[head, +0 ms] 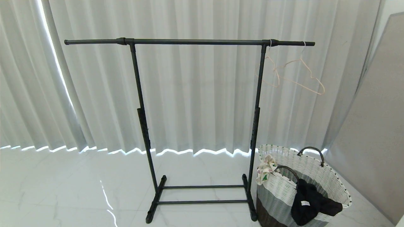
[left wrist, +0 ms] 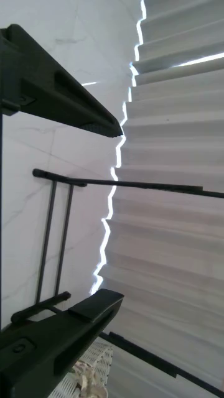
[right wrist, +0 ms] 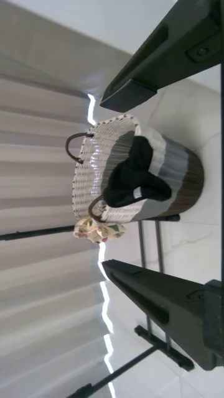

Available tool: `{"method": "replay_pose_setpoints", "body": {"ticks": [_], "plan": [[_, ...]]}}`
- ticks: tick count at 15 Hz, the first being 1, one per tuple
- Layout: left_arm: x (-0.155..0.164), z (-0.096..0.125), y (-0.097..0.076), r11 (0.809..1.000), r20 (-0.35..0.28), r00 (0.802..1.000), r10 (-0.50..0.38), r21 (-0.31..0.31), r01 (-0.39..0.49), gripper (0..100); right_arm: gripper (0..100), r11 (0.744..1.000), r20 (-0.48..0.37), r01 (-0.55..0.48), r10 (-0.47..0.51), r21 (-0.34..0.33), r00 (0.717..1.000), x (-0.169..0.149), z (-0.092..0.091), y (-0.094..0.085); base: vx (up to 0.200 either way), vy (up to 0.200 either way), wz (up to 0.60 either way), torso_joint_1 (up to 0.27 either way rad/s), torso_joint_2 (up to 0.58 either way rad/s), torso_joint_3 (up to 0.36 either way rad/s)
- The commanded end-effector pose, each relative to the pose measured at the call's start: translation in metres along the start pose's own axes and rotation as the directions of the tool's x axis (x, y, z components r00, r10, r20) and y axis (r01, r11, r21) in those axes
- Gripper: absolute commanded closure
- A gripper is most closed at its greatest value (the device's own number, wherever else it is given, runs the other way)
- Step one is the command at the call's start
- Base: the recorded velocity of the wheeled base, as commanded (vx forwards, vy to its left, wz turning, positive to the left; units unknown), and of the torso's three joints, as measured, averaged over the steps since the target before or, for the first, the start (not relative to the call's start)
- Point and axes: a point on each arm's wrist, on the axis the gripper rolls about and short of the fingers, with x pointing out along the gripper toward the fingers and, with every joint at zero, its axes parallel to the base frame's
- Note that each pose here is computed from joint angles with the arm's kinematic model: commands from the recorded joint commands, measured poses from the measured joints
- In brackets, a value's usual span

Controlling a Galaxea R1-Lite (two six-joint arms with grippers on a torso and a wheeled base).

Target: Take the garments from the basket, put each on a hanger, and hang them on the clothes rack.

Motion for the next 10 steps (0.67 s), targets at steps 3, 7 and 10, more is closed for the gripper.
{"method": "replay_pose_setpoints", "body": {"ticks": [3,7,10], "plan": [[0.0,0.0,0.0,1.0,0.0,1.0,0.002,-0.001,-0.002,0,0,1.0,0.0,-0.001,0.001,0.001,1.0,0.0,0.0,0.0,0.2,0.0,0.0,0.002,0.0,0.001],[0.0,0.0,0.0,1.0,0.0,1.0,0.002,-0.005,-0.002,0,0,1.0,0.0,-0.001,0.001,0.001,1.0,0.0,0.0,0.0,0.0,0.0,0.0,-0.005,0.02,0.013],[0.0,0.0,0.0,1.0,0.0,1.0,0.002,-0.004,-0.002,0,0,1.0,0.0,-0.001,0.001,-0.001,1.0,0.0,0.0,0.0,0.0,0.0,0.0,-0.098,0.31,0.214]]}}
